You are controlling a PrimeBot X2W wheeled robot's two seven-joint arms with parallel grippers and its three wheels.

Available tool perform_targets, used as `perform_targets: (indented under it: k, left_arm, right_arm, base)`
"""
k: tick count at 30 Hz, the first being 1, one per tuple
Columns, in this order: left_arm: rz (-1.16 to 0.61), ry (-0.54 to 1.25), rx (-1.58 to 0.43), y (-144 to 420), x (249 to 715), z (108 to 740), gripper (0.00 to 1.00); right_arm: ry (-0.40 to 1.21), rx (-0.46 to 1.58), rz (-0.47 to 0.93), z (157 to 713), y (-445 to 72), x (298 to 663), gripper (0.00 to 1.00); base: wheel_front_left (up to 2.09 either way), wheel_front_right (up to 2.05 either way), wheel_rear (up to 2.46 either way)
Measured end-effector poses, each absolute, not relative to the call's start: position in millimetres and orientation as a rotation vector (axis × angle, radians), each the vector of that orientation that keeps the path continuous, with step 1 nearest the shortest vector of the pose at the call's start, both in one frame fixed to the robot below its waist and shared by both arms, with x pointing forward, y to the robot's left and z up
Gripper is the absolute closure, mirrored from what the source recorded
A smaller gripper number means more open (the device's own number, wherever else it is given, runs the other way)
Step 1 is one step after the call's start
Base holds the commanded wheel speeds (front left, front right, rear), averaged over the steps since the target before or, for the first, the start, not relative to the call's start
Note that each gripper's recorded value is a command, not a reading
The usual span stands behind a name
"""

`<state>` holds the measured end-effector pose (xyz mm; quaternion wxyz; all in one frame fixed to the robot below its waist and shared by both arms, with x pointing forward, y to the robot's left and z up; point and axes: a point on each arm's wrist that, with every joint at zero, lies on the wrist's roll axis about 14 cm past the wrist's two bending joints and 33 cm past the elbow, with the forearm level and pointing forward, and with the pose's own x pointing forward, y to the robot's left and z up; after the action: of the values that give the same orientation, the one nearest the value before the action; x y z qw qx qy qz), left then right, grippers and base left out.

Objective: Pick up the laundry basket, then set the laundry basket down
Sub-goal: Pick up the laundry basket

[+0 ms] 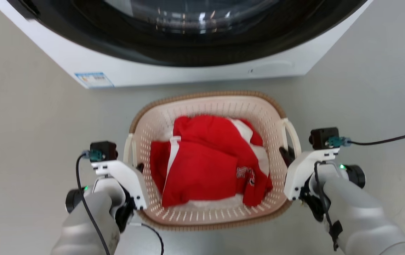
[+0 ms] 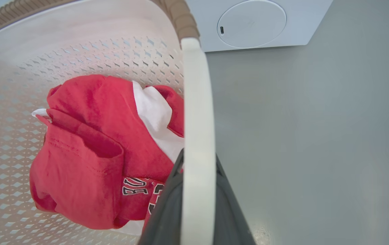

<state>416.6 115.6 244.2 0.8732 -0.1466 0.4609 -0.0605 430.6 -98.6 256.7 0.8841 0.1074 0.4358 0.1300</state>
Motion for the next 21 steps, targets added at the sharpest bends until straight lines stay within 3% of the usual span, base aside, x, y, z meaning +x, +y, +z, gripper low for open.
perform_targets:
  k: [21]
  left_arm:
    - [-0.188,0.955,-0.282,107,360,306,1.00]
  right_arm:
    - [0.888,0.226,0.289,327,-101,374,1.00]
  base:
    - [0.00,0.00,0.00]
